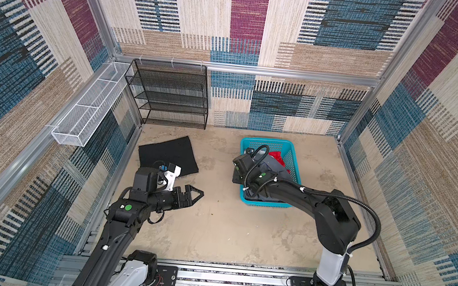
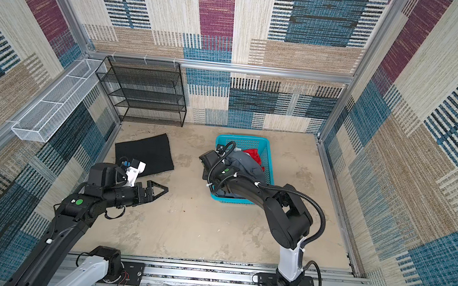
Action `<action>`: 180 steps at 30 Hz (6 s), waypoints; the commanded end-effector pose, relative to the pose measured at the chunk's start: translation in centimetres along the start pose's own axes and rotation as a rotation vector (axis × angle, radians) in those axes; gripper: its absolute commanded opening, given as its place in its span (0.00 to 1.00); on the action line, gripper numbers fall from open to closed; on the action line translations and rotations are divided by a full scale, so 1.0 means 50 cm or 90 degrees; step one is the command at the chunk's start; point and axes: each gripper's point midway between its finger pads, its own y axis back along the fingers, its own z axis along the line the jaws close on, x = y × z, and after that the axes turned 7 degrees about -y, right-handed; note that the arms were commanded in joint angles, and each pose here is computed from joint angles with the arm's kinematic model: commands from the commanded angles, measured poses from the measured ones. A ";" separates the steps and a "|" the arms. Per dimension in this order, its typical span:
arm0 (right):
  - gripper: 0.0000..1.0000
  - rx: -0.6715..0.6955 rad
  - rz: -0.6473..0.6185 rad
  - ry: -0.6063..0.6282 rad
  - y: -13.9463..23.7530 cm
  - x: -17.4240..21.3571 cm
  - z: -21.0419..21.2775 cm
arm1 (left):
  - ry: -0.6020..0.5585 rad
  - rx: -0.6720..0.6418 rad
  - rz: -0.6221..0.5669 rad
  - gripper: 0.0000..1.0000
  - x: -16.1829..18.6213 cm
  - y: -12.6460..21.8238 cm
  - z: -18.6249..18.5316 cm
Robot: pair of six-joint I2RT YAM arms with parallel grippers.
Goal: Fold and stack the t-shirts
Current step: 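Reach the right gripper into the teal basket while the left gripper advances, then grasp the grey-blue t-shirt in the basket with the right gripper, then lift the grey-blue t-shirt out and drop it on the table with the right gripper, then grasp the grey-blue t-shirt edge with the left gripper while the right gripper hovers nearby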
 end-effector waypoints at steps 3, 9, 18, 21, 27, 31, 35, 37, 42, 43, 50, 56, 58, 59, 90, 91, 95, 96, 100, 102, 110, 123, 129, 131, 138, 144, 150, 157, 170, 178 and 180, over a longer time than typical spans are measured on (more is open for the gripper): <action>0.15 0.021 -0.025 0.037 0.030 -0.044 -0.137 | -0.010 0.029 -0.028 1.00 -0.043 -0.029 -0.026; 0.15 0.074 -0.087 0.176 0.076 -0.105 -0.295 | -0.052 0.036 -0.008 0.99 -0.080 -0.112 -0.074; 0.16 0.133 -0.144 0.213 0.095 -0.173 -0.432 | -0.118 0.082 0.043 0.99 -0.089 -0.243 -0.195; 0.16 0.161 -0.157 0.206 0.100 -0.193 -0.473 | -0.133 0.086 0.048 0.99 -0.087 -0.260 -0.220; 0.16 0.195 -0.184 0.200 0.124 -0.218 -0.518 | -0.144 0.072 0.047 0.99 -0.084 -0.267 -0.237; 0.16 0.217 -0.176 0.198 0.119 -0.211 -0.538 | -0.145 0.061 0.044 0.99 -0.080 -0.258 -0.229; 0.16 0.244 -0.156 0.201 0.103 -0.194 -0.559 | -0.150 0.049 0.048 1.00 -0.074 -0.247 -0.223; 0.16 0.259 -0.143 0.201 0.093 -0.183 -0.571 | -0.151 0.043 0.046 0.99 -0.074 -0.241 -0.220; 0.17 0.279 -0.117 0.200 0.072 -0.163 -0.588 | -0.159 0.030 0.044 0.99 -0.073 -0.232 -0.215; 0.19 0.282 -0.116 0.201 0.071 -0.163 -0.589 | -0.161 0.028 0.045 0.99 -0.072 -0.232 -0.213; 0.52 0.247 -0.163 0.171 0.108 -0.206 -0.559 | -0.156 0.025 0.053 0.99 -0.064 -0.240 -0.205; 0.67 0.256 -0.255 0.029 0.215 -0.291 -0.572 | -0.153 0.025 0.064 0.99 -0.061 -0.253 -0.202; 0.66 0.299 -0.221 -0.047 0.217 -0.296 -0.628 | -0.151 0.029 0.065 0.99 -0.061 -0.256 -0.204; 0.66 0.322 -0.202 -0.077 0.212 -0.293 -0.657 | -0.150 0.029 0.067 0.99 -0.061 -0.257 -0.204; 0.00 -0.033 -0.485 0.018 0.486 -0.583 -0.369 | -0.177 0.003 0.027 1.00 -0.079 -0.240 -0.194; 0.00 -0.056 -0.496 0.029 0.512 -0.612 -0.334 | -0.186 -0.003 0.018 0.99 -0.086 -0.232 -0.194; 0.00 -0.174 -0.527 0.104 0.606 -0.703 -0.138 | -0.217 -0.046 -0.034 1.00 -0.117 -0.188 -0.188; 0.00 -0.212 -0.532 0.125 0.626 -0.714 -0.079 | -0.223 -0.061 -0.053 0.99 -0.125 -0.174 -0.182; 0.00 -0.338 -0.491 0.145 0.637 -0.716 0.087 | -0.224 -0.119 -0.124 0.99 -0.147 -0.114 -0.148; 0.00 -0.371 -0.441 0.138 0.591 -0.697 0.136 | -0.220 -0.143 -0.142 1.00 -0.148 -0.088 -0.128; 0.00 -0.276 -0.242 0.059 0.282 -0.510 0.069 | -0.211 -0.220 -0.067 0.99 -0.078 -0.067 -0.043; 0.73 -0.133 -0.058 -0.007 0.134 -0.123 -0.166 | -0.157 -0.182 0.131 0.72 0.051 -0.222 0.021; 0.81 -0.024 -0.024 -0.031 0.146 -0.053 -0.259 | -0.199 -0.133 0.183 0.65 0.050 -0.345 -0.050; 0.81 0.002 -0.023 -0.035 0.152 -0.042 -0.282 | -0.199 -0.145 0.179 0.63 0.035 -0.382 -0.061; 0.82 -0.012 -0.019 -0.058 0.177 -0.020 -0.322 | -0.152 -0.136 0.174 0.58 -0.009 -0.521 -0.086; 0.84 -0.018 -0.018 -0.048 0.188 -0.009 -0.344 | -0.130 -0.141 0.174 0.55 -0.031 -0.605 -0.089; 0.84 -0.031 -0.014 -0.041 0.195 0.003 -0.350 | -0.104 -0.166 0.178 0.54 -0.040 -0.667 -0.071; 0.84 -0.032 -0.008 -0.038 0.193 0.019 -0.359 | -0.103 -0.167 0.167 0.21 -0.051 -0.687 -0.072; 0.85 -0.057 0.019 -0.044 0.174 0.035 -0.346 | -0.141 -0.171 0.148 0.03 -0.080 -0.646 -0.094; 0.85 -0.049 0.019 -0.048 0.183 0.042 -0.353 | -0.124 -0.176 0.161 0.33 -0.064 -0.654 -0.082; 0.85 -0.051 0.021 -0.048 0.184 0.045 -0.353 | -0.123 -0.185 0.164 0.33 -0.060 -0.656 -0.073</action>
